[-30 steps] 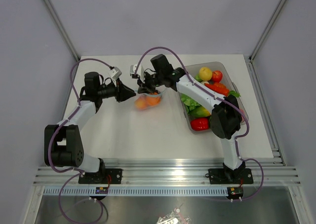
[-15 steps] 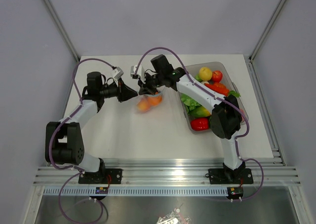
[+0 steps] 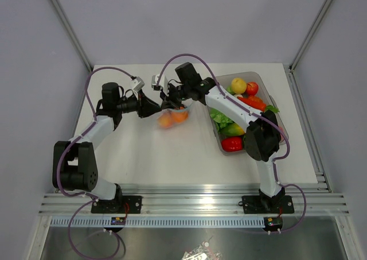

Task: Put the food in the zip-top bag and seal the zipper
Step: Zip the zipper food storage bag at the center of the board.

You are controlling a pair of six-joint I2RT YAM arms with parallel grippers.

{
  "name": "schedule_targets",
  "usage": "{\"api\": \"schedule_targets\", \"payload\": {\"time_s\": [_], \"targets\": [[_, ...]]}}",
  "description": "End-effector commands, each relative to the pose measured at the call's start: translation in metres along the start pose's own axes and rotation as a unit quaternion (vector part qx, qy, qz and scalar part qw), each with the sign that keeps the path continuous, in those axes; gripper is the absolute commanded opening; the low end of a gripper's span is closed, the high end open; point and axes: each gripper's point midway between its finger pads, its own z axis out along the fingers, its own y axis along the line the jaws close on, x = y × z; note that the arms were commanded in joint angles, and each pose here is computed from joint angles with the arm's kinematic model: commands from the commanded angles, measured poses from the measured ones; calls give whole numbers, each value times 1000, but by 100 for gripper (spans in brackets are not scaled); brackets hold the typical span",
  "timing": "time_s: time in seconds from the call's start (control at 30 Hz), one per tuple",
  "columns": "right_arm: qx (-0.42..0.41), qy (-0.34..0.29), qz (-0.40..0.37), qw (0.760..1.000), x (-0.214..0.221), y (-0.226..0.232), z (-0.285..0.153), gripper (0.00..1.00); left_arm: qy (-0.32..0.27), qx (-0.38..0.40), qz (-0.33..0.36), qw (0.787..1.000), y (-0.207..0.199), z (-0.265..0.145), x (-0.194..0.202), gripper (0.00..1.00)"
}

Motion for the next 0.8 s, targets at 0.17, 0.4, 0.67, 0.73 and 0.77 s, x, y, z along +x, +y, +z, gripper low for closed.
{"api": "schedule_targets", "payload": {"time_s": [0.17,0.4,0.67,0.73,0.77], "targets": [[3,-51,-32,998,-44,-3,-10,0,-11,45,27,999,-14,14,-20,0],[7,-41,-35,999,-38,-4,-9,0,-14,19,35,999,-13,10,-18,0],[19,-26,-37,999,-30,-6,-11,0,-38,-50,61,996,-4,1,-27,0],[23,-25,-39,999,-30,-7,-14,0,-43,-65,63,995,-1,0,-29,0],[24,-25,-40,999,-31,-6,-15,0,-45,-70,64,994,1,-1,-30,0]]}}
